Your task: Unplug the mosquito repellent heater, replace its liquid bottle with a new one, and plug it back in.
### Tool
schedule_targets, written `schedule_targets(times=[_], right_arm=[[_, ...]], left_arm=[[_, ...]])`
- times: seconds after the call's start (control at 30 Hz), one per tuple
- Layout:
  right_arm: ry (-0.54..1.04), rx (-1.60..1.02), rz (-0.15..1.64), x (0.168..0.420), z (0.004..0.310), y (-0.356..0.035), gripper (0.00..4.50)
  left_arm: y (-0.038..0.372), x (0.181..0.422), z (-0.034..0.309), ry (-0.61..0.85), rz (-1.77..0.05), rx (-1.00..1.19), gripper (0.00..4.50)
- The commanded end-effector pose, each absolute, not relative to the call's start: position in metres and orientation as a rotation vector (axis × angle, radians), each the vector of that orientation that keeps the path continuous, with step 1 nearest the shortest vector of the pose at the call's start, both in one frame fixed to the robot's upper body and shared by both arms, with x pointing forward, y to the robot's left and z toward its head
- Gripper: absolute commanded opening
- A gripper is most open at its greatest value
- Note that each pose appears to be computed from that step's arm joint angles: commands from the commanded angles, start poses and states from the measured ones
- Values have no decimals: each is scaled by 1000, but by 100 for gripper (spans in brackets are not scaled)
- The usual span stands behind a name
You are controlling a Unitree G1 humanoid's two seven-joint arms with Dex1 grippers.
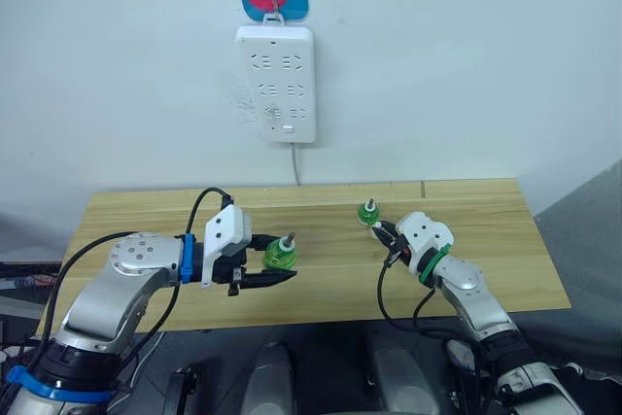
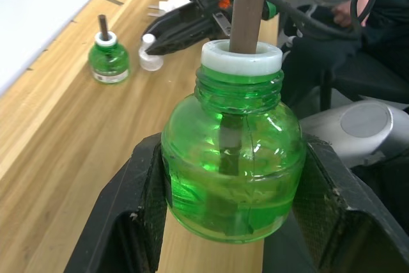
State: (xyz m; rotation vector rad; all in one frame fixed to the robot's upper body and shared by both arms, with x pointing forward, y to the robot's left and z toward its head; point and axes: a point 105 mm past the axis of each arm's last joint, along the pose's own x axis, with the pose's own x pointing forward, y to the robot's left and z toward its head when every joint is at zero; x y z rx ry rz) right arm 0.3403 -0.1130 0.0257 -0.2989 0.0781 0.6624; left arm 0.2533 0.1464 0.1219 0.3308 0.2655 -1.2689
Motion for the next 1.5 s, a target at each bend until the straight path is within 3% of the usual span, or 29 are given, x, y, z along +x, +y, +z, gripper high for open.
schedule_targets(times=[0.03, 0.2, 0.23, 0.33, 0.53, 0.67, 0.73, 1.0, 1.3, 1.5], right_arm=[[48, -298, 647, 343, 25, -114, 31], [54, -253, 667, 340, 21, -111, 31], [54, -241, 666, 339, 21, -112, 103], [41, -224, 632, 341, 27, -122, 194], [-44, -226, 797, 315, 88, -117, 403], [-87, -194, 1078, 282, 161, -78, 407], [-85, -188, 1156, 274, 180, -67, 407], [3, -187, 1402, 260, 206, -41, 407], [-7, -201, 1404, 268, 207, -36, 407], [-16, -227, 1413, 268, 203, -33, 206]], left_arm=[[147, 251, 133, 227, -1266, 346, 231], [144, 253, 138, 204, -1272, 341, 231], [144, 254, 138, 201, -1271, 341, 231], [144, 259, 135, 193, -1263, 343, 231], [135, 277, 135, 129, -1264, 328, 231], [109, 280, 146, 53, -1376, 290, 231], [101, 282, 151, 27, -1408, 284, 231], [78, 290, 172, -62, -1482, 270, 231], [77, 290, 175, -77, -1498, 279, 231], [74, 287, 178, -82, -1516, 257, 231]])
